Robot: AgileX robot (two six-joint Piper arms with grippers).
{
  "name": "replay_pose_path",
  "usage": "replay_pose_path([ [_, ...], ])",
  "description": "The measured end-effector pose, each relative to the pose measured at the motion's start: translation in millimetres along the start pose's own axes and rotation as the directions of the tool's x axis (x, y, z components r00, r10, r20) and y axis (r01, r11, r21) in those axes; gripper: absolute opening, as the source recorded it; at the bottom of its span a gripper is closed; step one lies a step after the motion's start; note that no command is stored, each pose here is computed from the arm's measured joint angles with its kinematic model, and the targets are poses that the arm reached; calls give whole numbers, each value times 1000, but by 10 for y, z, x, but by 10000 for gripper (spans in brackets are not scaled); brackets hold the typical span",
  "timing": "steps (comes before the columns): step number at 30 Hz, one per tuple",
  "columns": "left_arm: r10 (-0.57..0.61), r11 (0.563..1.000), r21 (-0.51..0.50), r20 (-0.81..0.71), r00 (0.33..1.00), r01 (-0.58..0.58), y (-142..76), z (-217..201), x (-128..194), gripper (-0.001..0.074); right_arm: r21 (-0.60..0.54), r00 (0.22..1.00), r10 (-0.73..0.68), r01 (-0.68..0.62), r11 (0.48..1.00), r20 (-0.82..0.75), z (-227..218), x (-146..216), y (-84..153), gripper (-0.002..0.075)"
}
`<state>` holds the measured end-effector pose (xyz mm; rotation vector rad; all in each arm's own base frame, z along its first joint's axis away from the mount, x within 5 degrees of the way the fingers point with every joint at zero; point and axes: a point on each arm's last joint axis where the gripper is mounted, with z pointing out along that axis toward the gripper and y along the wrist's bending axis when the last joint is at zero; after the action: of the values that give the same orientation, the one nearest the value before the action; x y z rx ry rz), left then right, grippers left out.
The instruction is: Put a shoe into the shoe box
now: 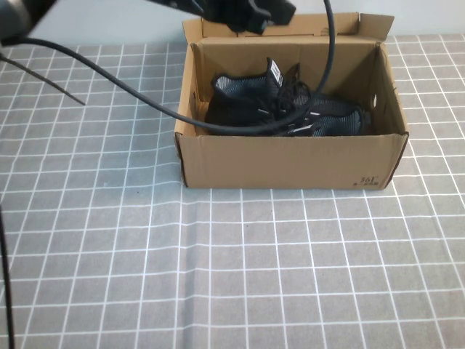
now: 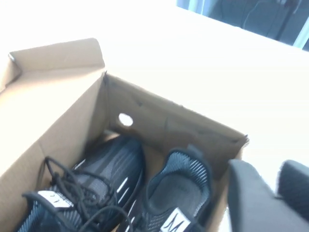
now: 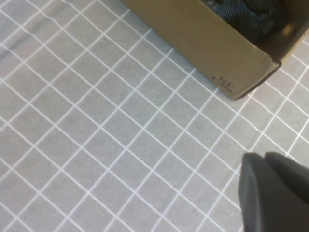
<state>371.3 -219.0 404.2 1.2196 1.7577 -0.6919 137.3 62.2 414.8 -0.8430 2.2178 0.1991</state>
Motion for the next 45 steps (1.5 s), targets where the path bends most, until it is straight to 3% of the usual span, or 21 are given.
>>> replay_pose_path([
  [3, 25, 1000, -11, 26, 999, -25, -82, -154, -111, 27, -5, 1000, 27, -27, 1000, 14, -34, 6, 17, -16],
  [7, 32, 998, -58, 37, 999, -30, -198, -438, -255, 7, -34, 998, 65, -64, 997, 22, -77, 22, 58, -16],
  [14, -8, 950, -311, -79, 997, -17, -402, -1071, -303, 1, -75, 996, 68, -63, 995, 60, -353, 202, 221, -16],
  [19, -35, 894, -448, -91, 995, -9, -719, -1517, -107, 1, -53, 986, 74, -67, 996, 150, -638, 516, 384, -16],
  [24, -42, 850, -524, 21, 999, 47, -1170, -1851, 305, 1, -47, 966, 88, -79, 996, 244, -849, 876, 560, -16],
  [29, -13, 818, -567, 157, 988, 101, -1646, -2066, 901, 1, -42, 928, 94, -84, 996, 360, -965, 1118, 680, -16],
  [33, 32, 781, -611, 242, 970, 127, -1903, -2118, 1402, 1, -38, 891, 123, -118, 992, 436, -987, 1227, 717, -16],
  [40, 16, 753, -628, 318, 948, 198, -2042, -1974, 2016, 1, -61, 850, 174, -165, 984, 497, -851, 1248, 701, -16],
  [45, 19, 698, -673, 361, 932, 247, -1999, -1797, 2428, 1, -88, 772, 231, -223, 971, 592, -642, 1175, 626, -16],
])
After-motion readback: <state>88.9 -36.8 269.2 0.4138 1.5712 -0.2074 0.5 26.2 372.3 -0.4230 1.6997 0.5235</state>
